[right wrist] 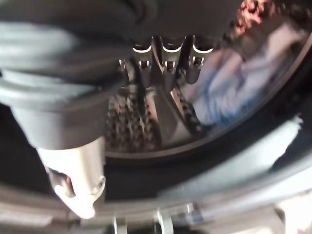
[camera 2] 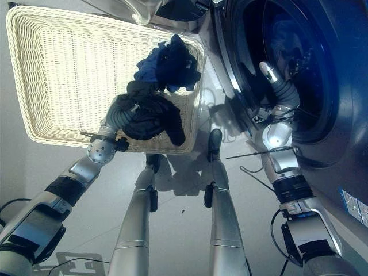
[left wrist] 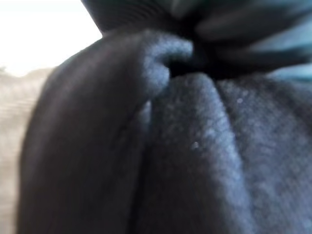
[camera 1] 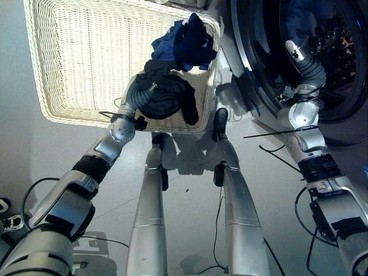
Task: Put the clothes into the washing machine.
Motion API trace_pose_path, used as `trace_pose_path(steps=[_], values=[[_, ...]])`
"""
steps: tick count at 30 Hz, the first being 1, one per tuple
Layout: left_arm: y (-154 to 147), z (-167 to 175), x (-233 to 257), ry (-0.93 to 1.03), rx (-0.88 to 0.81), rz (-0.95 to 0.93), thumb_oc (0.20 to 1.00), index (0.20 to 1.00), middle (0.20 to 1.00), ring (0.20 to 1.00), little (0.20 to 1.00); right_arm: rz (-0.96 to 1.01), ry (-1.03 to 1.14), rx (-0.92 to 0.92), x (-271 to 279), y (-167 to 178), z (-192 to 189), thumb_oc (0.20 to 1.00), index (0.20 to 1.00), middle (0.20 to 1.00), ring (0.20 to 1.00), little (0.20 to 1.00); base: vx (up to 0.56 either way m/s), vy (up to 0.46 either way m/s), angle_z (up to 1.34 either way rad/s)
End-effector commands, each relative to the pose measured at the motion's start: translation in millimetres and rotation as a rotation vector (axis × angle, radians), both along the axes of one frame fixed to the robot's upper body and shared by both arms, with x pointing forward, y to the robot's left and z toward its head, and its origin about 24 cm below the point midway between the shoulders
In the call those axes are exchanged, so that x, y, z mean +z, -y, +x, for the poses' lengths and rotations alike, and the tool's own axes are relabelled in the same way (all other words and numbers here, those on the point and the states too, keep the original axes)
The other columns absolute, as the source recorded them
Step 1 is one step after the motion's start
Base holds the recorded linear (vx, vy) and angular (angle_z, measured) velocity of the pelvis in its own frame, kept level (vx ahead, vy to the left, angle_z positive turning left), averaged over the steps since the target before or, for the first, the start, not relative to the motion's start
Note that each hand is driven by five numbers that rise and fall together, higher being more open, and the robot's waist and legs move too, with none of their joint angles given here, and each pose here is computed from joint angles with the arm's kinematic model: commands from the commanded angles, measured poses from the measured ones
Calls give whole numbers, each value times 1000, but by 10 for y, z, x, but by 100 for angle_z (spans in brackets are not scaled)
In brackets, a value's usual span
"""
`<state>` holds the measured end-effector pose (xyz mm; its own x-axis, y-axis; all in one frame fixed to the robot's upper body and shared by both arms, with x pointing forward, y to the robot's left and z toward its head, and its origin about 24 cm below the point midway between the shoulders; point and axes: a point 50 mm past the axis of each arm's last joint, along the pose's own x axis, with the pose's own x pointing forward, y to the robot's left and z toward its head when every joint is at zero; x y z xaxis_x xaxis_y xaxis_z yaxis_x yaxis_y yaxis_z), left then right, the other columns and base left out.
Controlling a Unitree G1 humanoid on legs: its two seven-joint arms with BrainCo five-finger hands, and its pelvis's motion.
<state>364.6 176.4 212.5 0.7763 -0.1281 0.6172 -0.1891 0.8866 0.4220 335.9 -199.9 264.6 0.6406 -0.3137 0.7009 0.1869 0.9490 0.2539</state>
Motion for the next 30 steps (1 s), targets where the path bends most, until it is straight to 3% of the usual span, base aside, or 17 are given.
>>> trace_pose_path(steps=[1, 11, 19, 23, 30], values=[[199, -197, 284, 199, -169, -139, 200, 200, 200, 200, 200, -107, 71, 118, 103, -105, -154, 1000, 1000, 1000, 1000, 1000, 0, 0, 0], [449, -534, 423, 359, -343, -209, 200, 200, 200, 200, 200, -259, -119, 562, -315, -720, -205, 1000, 1000, 1000, 1000, 1000, 0, 0, 0], [509, -578, 440, 394, -349, -177, 200, 200, 200, 200, 200, -264, -144, 625, -358, -815, -210, 1000, 1000, 1000, 1000, 1000, 0, 0, 0], [720, -716, 525, 462, -422, -126, 200, 200, 200, 200, 200, -286, -184, 832, -422, -1151, -281, 1000, 1000, 1000, 1000, 1000, 0, 0, 0], [798, -742, 558, 485, -436, -122, 200, 200, 200, 200, 200, -311, -193, 913, -415, -1307, -323, 1000, 1000, 1000, 1000, 1000, 0, 0, 0]])
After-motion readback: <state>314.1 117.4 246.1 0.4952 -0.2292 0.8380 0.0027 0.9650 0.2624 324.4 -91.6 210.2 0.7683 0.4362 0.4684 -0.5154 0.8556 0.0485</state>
